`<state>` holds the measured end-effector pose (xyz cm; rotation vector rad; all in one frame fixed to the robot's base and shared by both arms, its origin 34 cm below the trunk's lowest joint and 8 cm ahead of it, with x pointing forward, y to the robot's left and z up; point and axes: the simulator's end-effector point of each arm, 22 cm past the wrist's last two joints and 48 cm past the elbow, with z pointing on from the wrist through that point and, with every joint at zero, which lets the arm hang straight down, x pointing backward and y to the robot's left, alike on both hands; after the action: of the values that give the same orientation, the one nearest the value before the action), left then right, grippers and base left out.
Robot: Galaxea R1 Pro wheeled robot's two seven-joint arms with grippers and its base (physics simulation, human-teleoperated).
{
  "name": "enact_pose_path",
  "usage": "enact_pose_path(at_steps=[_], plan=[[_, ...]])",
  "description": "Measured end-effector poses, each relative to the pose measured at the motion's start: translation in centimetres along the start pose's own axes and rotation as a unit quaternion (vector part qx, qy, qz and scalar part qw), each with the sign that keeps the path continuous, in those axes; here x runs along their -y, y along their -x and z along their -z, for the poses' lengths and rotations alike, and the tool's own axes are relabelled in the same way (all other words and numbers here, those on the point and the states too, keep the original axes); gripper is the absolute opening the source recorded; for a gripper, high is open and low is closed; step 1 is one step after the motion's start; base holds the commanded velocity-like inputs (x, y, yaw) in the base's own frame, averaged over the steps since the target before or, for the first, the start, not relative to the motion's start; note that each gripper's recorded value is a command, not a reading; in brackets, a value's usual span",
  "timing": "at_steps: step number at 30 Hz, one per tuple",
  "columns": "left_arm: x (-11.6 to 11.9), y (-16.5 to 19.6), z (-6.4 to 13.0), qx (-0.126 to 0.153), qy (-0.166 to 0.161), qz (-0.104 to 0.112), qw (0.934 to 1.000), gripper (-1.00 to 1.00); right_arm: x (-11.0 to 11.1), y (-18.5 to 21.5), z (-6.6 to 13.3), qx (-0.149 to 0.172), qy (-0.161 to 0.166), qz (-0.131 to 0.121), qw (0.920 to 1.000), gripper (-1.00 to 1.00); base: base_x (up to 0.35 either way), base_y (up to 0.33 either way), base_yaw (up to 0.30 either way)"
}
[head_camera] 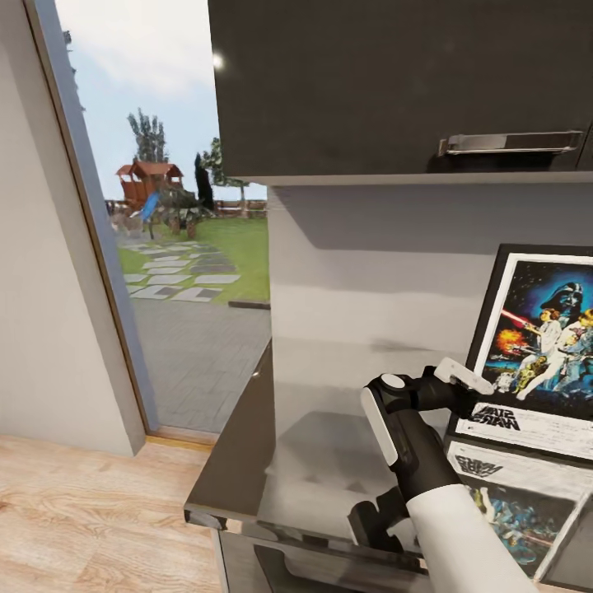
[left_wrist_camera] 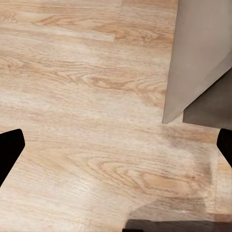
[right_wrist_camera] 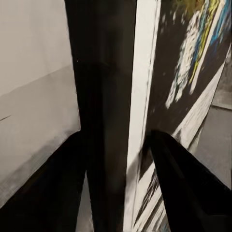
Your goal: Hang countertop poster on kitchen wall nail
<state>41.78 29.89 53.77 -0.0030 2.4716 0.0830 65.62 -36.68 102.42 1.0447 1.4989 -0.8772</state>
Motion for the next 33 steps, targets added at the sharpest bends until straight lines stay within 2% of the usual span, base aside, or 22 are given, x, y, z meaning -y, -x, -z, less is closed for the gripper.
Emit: enact_pose_path(at_steps=[23, 33], plan=[[-0.03, 0.00, 0.00, 0.000, 0.000, 0.000, 1.0000, 1.00, -0.01, 0.00, 0.02, 0.000, 0.000, 0.001, 1.0000, -1.00, -0.001, 0.000, 0.000], [-0.08, 0.00, -0.01, 0.000, 0.001, 0.000, 1.0000, 1.00, 0.04, 0.44, 0.11, 0.001, 0.001, -0.004, 1.0000, -1.00, -0.181, 0.000, 0.000]])
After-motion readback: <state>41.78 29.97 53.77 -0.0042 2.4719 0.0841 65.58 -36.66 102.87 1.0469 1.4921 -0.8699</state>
